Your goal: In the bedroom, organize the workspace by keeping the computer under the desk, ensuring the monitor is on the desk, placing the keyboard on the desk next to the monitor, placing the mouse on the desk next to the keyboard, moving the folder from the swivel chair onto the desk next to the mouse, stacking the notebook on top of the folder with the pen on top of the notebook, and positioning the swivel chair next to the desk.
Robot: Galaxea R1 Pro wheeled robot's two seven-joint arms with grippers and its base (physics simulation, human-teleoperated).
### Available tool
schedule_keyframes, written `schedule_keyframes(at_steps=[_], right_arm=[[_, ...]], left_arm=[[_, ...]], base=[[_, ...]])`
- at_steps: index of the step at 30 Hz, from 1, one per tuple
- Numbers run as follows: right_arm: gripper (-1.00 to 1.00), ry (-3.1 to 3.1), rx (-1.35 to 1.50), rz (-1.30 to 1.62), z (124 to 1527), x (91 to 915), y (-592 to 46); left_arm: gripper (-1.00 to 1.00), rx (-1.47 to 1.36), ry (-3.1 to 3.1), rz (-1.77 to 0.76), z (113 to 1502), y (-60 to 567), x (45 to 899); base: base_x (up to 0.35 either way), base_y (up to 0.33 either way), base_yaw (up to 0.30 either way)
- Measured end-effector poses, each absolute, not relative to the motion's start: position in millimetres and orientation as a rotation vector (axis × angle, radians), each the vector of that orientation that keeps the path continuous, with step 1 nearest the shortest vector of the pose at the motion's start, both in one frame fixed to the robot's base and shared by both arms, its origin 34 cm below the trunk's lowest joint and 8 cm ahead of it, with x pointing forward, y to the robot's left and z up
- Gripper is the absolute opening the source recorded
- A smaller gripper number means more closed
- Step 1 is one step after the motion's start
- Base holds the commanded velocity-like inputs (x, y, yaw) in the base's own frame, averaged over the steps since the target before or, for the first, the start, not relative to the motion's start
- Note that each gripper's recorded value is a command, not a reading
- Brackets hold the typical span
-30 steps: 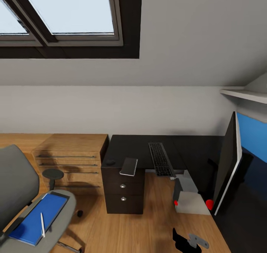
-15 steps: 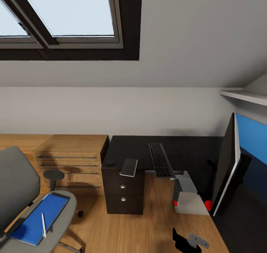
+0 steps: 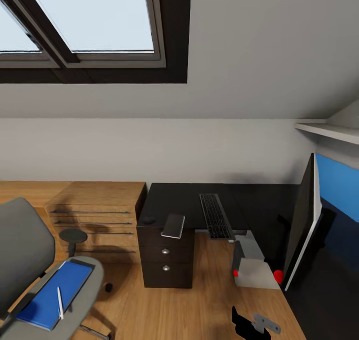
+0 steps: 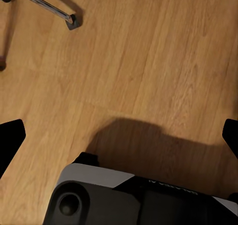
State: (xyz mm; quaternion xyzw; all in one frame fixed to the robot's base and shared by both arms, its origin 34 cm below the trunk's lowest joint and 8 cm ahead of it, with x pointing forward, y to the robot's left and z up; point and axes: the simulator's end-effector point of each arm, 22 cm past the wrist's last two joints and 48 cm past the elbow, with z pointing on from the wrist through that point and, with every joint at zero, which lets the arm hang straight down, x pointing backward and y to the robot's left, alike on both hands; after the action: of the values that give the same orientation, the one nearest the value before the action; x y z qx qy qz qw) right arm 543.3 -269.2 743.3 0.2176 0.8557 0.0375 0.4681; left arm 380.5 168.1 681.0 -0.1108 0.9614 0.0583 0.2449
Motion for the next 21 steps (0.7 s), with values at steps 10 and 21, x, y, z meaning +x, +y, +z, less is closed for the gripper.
schedule_keyframes(at_steps=[10, 21], right_arm=[[1.0, 2.095, 0.535, 0.088, 751.9, 540.3, -271.4], [1.0, 2.067, 0.54, 0.089, 760.2, 549.3, -274.2]], left_arm=[[1.0, -0.302, 2.625, 0.161, 688.6, 168.9, 376.6], [1.0, -0.302, 2.622, 0.163, 689.8, 169.3, 376.9]], base=[[0.0, 0.0, 0.0], [0.0, 0.0, 0.0]])
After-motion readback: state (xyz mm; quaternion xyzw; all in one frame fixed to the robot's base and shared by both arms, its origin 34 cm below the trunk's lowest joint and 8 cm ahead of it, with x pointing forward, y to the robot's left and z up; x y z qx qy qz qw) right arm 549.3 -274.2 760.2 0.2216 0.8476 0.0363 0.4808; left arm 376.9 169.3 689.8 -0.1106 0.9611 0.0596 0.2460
